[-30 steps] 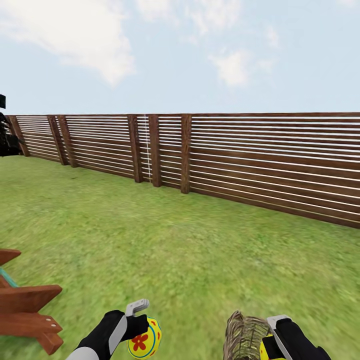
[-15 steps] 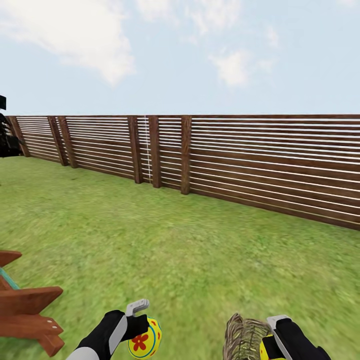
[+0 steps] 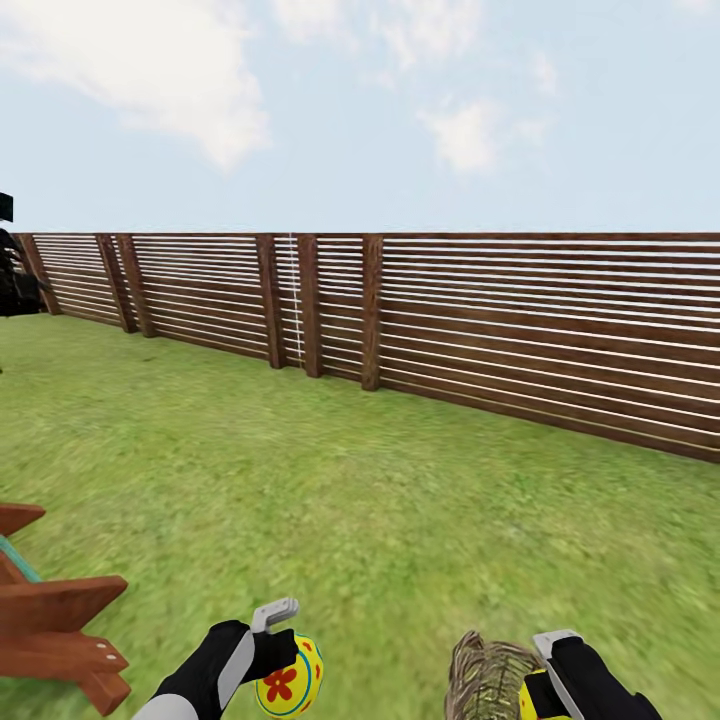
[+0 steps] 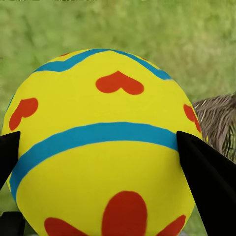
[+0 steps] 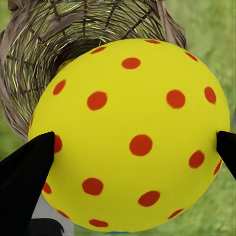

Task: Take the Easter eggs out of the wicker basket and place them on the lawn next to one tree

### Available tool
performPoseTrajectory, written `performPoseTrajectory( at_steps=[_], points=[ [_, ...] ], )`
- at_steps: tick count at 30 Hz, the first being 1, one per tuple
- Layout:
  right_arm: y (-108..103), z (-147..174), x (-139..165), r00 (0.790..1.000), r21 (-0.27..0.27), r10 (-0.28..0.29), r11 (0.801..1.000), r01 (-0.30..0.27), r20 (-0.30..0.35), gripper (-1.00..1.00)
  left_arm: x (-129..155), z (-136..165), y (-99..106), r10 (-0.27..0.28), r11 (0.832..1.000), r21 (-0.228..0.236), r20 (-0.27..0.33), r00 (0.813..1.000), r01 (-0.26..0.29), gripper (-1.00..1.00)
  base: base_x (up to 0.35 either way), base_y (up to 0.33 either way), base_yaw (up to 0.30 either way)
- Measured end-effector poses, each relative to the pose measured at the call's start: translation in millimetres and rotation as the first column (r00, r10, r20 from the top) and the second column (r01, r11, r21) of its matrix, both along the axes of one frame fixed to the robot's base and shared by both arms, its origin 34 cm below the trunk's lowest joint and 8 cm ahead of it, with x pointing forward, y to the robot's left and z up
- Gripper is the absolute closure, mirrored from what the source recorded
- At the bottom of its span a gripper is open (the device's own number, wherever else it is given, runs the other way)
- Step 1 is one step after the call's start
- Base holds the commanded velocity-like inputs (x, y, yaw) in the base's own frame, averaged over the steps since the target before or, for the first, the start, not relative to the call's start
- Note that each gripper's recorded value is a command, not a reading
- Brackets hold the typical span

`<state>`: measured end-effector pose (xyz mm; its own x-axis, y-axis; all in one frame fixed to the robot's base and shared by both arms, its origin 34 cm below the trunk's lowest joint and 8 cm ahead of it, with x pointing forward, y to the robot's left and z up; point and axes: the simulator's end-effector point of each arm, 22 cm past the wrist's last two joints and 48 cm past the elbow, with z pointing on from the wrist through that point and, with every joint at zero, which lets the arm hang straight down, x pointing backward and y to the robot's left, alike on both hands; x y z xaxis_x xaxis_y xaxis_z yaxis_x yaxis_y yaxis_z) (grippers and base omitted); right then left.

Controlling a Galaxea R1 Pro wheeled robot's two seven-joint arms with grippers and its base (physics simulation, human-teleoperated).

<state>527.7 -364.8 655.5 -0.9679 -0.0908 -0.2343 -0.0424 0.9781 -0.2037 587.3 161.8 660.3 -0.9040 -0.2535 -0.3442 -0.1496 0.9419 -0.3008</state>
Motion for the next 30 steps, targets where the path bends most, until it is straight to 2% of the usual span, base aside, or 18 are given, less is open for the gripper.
performPoseTrajectory(
  at_steps=[12,14,15,19,30],
  points=[
    [-0.2,15.3,-1.5,1.0,0.0,0.0,1.0,0.0,-0.002,1.0,-0.4,15.7,-0.2,0.001,1.0,-0.001,0.003,1.0,-0.001,1.0,0.0,0.0,0.0],
    [-0.2,15.3,-1.4,1.0,0.0,0.0,1.0,0.0,-0.001,1.0,7.3,18.8,2.3,0.014,1.0,0.004,0.04,0.999,-0.014,1.0,-0.074,0.0,0.0],
    [-0.3,15.1,-1.3,1.0,0.0,0.0,1.0,0.0,-0.001,1.0,8.6,18.6,2.7,0.017,1.0,0.006,0.049,0.999,-0.017,1.0,-0.263,0.0,0.0],
    [-0.2,15.0,-1.0,1.0,0.0,0.0,1.0,0.0,-0.001,1.0,-2.8,8.9,-0.8,0.011,1.0,0.003,0.022,1.0,-0.011,1.0,-0.326,-0.072,0.0],
    [0.0,14.8,-1.3,1.0,0.001,-0.001,1.0,0.001,-0.002,1.0,-4.3,8.4,-5.3,0.006,1.0,0.0,0.019,1.0,-0.006,1.0,-0.343,-0.103,0.0]
  ],
)
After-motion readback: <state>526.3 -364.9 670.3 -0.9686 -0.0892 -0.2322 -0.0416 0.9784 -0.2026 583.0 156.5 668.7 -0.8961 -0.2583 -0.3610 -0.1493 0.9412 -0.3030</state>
